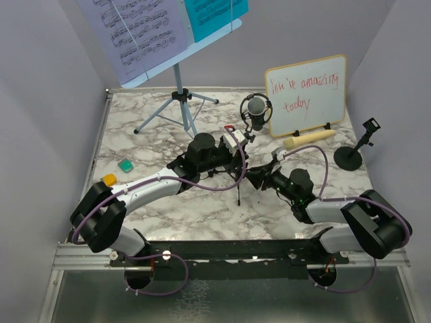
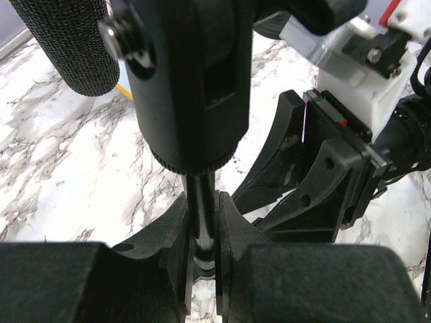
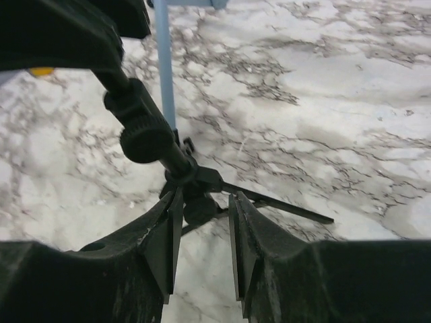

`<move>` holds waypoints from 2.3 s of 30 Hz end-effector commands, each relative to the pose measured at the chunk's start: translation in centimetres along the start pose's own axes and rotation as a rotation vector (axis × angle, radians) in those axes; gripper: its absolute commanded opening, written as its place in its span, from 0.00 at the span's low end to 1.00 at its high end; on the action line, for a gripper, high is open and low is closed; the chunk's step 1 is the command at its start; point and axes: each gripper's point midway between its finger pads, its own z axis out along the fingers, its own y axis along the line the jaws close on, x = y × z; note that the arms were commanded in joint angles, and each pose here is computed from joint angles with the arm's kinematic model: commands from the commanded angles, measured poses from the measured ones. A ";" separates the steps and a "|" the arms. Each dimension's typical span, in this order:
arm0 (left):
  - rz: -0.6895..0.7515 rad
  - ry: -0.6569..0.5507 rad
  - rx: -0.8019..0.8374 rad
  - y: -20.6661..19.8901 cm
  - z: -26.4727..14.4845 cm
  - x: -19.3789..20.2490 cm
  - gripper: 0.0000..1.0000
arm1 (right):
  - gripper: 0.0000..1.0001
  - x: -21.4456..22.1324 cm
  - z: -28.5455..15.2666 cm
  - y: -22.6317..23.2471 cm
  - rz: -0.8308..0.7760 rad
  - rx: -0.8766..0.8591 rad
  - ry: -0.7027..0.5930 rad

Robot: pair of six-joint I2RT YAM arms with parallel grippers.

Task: Pack up the instrument practice props
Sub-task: Unscrew the knob on the microphone stand.

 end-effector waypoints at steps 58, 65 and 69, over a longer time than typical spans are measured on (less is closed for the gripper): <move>0.031 -0.065 0.031 -0.8 -0.5 -2.2 0.00 | 0.18 -2.2 1.5 -1.6 -0.327 -0.065 -0.015; 0.029 -0.062 0.037 -0.9 -0.4 -2.1 0.00 | 0.12 -2.4 1.6 -0.9 -0.637 -0.168 -0.038; 0.030 -0.063 0.039 -0.9 -0.4 -2.1 0.00 | 0.09 -3.3 1.7 -0.6 -0.833 -0.174 -0.076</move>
